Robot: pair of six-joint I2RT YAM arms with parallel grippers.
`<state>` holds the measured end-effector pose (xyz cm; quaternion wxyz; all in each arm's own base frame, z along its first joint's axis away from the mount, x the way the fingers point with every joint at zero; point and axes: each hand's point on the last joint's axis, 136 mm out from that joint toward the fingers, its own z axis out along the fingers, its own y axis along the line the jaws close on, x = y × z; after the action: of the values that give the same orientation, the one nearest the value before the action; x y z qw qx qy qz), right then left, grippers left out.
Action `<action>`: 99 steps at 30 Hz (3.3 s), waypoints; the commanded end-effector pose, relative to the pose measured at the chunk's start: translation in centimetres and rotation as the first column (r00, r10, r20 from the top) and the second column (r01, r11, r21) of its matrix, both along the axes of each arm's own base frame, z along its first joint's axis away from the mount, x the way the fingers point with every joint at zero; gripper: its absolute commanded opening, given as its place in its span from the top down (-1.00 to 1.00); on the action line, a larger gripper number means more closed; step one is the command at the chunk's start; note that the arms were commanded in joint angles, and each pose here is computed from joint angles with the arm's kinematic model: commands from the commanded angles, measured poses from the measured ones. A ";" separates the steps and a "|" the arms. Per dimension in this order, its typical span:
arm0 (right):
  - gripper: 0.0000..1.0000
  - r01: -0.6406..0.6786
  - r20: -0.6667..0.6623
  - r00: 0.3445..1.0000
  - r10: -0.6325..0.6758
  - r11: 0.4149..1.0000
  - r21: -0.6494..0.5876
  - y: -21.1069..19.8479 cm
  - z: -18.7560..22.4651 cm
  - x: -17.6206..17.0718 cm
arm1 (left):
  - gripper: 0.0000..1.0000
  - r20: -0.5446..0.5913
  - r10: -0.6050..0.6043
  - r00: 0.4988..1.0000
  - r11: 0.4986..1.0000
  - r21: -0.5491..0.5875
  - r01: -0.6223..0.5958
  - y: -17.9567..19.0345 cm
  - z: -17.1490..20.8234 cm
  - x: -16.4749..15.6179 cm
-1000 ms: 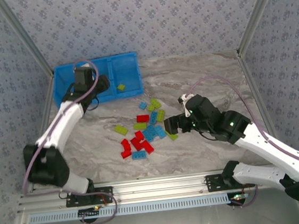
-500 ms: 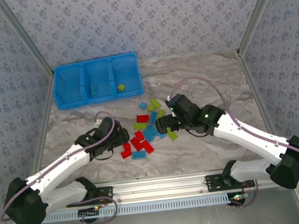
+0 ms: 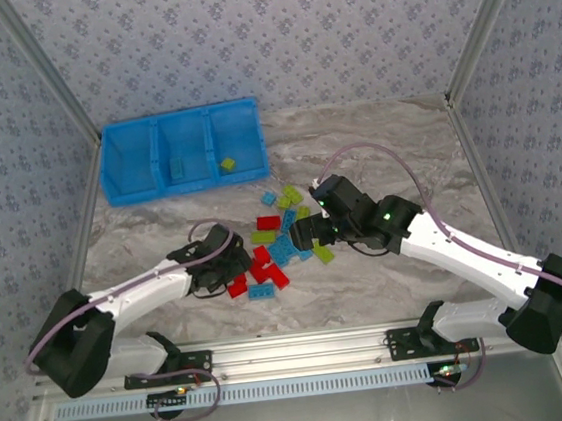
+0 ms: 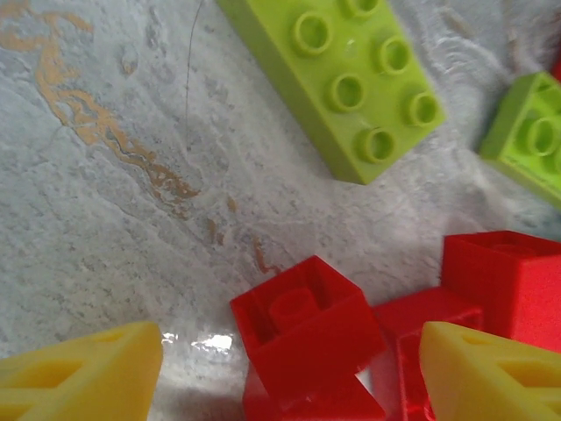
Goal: Sort the legos into containers by color
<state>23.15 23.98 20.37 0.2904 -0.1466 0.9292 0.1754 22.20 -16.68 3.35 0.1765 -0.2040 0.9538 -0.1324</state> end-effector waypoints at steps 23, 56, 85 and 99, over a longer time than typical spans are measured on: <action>-1.00 -0.018 0.062 0.998 0.014 0.998 0.065 0.4 2.7 -0.8 | 0.48 0.349 0.115 0.930 0.971 0.157 -0.179 7.5 11.5 6.0; -1.00 0.045 0.088 0.995 -0.050 0.998 0.053 -2.3 4.0 -2.1 | -0.21 0.321 0.495 0.807 0.866 -0.108 -0.488 24.1 12.9 29.4; -0.53 -0.081 -0.280 0.960 0.031 0.983 -0.166 -1.5 -14.0 2.4 | -0.87 0.602 -0.769 0.216 0.485 0.328 0.811 -4.3 24.1 -4.6; -0.12 -0.116 -0.293 0.956 0.019 0.940 -0.319 -2.0 -18.3 1.2 | -0.99 0.543 -0.812 0.213 0.454 0.358 0.816 -3.5 22.0 -4.9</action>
<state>23.12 21.68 2.07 0.1031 -0.1947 0.9732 0.0657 17.67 -20.21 25.17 0.3901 0.3711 0.7988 -0.2684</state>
